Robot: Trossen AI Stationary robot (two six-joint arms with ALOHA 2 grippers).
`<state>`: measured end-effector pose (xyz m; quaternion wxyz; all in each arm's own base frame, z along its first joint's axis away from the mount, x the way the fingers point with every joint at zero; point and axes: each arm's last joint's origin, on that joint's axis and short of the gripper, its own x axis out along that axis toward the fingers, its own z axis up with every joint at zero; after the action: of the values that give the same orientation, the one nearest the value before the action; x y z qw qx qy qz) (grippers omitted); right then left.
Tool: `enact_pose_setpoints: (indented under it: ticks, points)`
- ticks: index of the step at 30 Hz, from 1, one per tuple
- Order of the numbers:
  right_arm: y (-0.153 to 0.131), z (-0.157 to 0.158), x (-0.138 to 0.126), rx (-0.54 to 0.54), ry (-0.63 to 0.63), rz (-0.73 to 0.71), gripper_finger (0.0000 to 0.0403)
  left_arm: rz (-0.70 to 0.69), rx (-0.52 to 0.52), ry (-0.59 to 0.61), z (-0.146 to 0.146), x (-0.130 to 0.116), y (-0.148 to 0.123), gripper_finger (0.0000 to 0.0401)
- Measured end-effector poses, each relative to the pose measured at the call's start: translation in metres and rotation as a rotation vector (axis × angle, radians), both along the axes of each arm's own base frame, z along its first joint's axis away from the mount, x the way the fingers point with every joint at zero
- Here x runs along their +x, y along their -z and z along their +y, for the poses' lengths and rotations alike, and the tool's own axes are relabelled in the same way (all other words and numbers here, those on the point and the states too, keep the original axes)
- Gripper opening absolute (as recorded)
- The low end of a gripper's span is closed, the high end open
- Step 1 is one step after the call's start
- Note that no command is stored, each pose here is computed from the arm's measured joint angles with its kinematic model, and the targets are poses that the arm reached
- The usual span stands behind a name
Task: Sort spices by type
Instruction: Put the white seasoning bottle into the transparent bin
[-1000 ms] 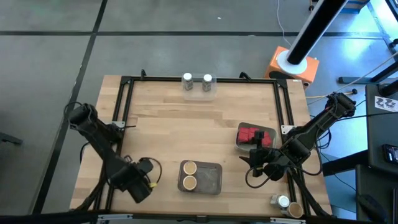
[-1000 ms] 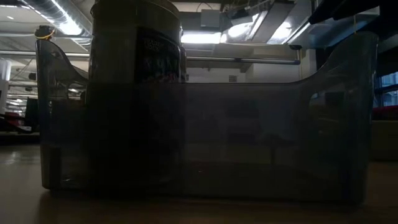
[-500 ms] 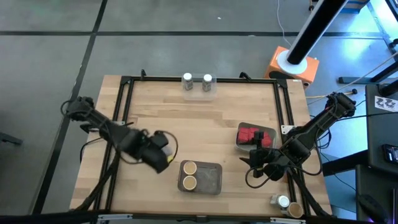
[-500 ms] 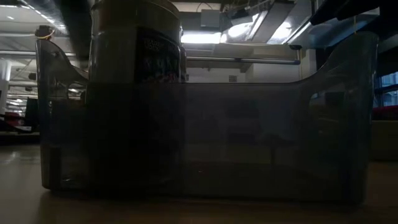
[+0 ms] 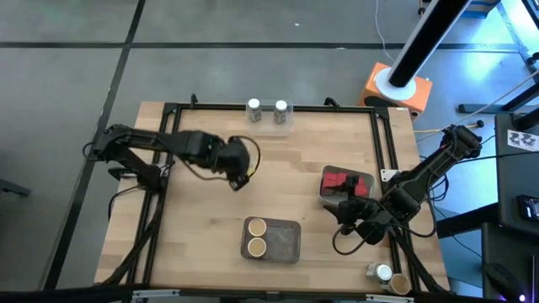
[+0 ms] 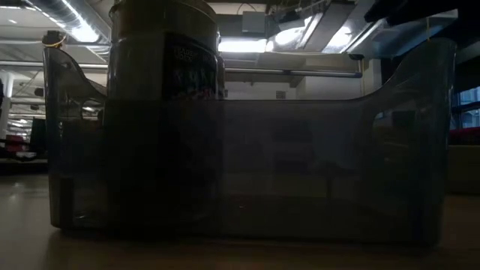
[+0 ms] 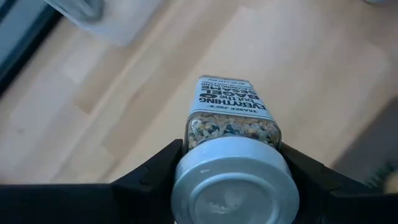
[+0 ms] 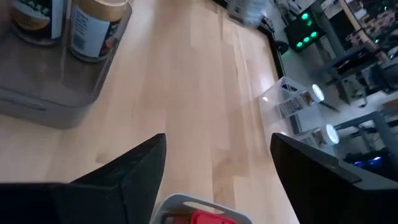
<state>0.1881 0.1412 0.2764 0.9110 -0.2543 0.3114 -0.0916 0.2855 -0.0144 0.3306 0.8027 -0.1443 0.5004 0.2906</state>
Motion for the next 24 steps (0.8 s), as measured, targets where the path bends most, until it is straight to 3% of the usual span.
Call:
enact_pose_setpoints:
  ticks: [12, 18, 24]
  points:
    - [0.001, -0.009, -0.001, -0.134, 0.063, 0.005, 0.0289, -0.064, 0.085, -0.025, 0.093, 0.005, -0.006, 0.0189]
    - [0.003, -0.027, 0.010, -0.097, 0.122, 0.050, 0.0289, -0.093, 0.148, -0.096, 0.147, -0.004, -0.012, 0.0189]
    - [0.005, -0.043, 0.019, -0.050, 0.166, 0.101, 0.0289, -0.065, 0.145, -0.098, 0.192, 0.006, -0.017, 0.0189]
